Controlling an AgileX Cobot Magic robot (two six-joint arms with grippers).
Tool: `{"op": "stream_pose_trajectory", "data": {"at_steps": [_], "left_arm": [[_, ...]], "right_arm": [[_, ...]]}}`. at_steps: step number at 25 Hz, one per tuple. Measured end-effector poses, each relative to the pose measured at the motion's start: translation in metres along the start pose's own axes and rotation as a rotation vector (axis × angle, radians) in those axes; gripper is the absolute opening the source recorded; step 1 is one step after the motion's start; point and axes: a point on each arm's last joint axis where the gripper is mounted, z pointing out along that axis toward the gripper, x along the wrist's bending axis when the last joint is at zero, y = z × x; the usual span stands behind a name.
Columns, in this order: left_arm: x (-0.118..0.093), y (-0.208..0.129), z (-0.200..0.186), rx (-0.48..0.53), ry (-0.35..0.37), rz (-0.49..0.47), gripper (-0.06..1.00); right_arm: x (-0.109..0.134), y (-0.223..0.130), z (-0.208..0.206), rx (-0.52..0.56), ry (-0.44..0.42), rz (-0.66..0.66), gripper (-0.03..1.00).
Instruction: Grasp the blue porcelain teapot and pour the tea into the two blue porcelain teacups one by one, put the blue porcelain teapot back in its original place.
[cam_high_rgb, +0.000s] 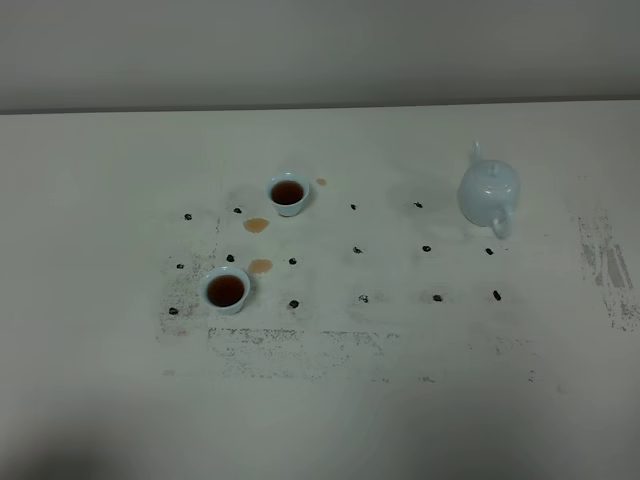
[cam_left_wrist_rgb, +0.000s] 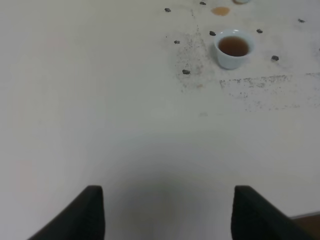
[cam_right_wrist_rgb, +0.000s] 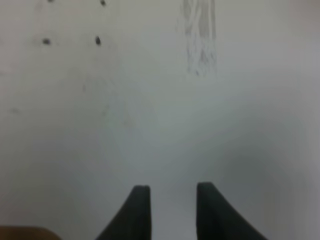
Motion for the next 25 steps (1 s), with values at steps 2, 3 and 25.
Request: {"op": "stream_pose_trajectory", "data": {"at_steps": [2,3,25], "left_arm": [[0.0,0.0,0.0,0.0,0.0,0.0,0.56],[0.0,0.0,0.0,0.0,0.0,0.0,0.56],[0.0,0.0,0.0,0.0,0.0,0.0,0.56]], "right_arm": [[0.003,-0.007,-0.004,-0.063,0.017,-0.027,0.26],[0.004,-0.01,-0.006,-0.086,0.025,-0.037,0.26],[0.002,-0.029,-0.026,-0.263,0.169,-0.164,0.26]]}}
